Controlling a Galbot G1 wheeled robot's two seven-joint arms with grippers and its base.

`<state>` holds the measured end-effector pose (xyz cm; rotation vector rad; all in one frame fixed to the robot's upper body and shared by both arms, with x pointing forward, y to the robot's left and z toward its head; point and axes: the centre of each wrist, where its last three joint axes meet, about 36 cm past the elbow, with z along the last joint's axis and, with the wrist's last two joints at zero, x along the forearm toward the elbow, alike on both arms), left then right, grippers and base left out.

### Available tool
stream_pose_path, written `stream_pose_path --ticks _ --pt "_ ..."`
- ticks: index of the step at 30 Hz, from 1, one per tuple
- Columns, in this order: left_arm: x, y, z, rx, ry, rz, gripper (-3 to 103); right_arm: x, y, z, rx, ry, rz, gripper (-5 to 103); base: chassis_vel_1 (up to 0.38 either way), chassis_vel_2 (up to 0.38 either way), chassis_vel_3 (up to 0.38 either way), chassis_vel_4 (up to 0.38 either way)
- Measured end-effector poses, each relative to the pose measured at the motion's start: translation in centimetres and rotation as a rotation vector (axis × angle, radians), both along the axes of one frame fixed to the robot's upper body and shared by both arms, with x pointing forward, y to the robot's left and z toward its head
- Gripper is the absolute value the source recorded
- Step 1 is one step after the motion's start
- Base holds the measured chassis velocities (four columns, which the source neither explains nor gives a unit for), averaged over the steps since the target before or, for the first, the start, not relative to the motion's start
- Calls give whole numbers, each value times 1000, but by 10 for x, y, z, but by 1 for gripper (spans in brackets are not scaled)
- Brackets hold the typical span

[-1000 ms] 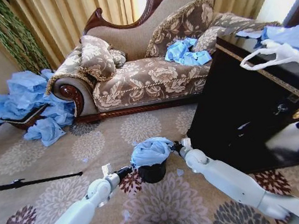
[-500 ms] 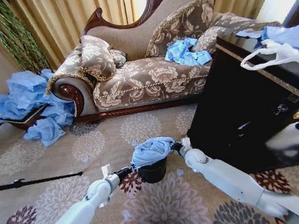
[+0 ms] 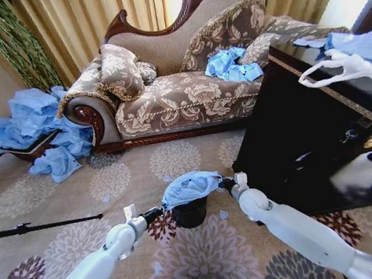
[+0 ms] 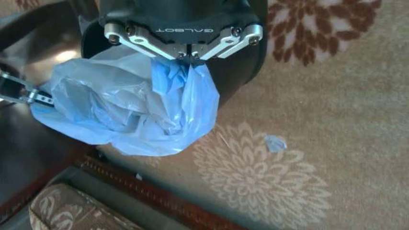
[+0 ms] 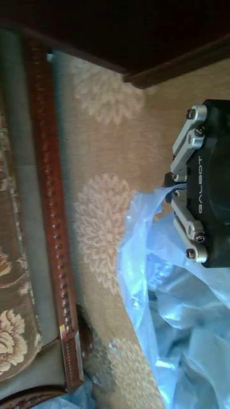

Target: Place a garbage bag over the trash bin.

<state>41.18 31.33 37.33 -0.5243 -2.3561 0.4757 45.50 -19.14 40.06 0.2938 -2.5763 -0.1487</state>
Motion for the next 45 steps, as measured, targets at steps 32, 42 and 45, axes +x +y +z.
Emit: stream_pose_path --ticks 32,42,45 --pt "11 10 -75 126 -115 40 0 -16 1 -81 17 98 -106 0 0 0 0 0" --pt "24 9 -67 96 -155 84 0 0 2 -71 27 29 -117 0 0 0 0 0" --pt "26 10 -62 90 -169 92 0 1 4 -67 24 0 -106 0 0 0 0 0"
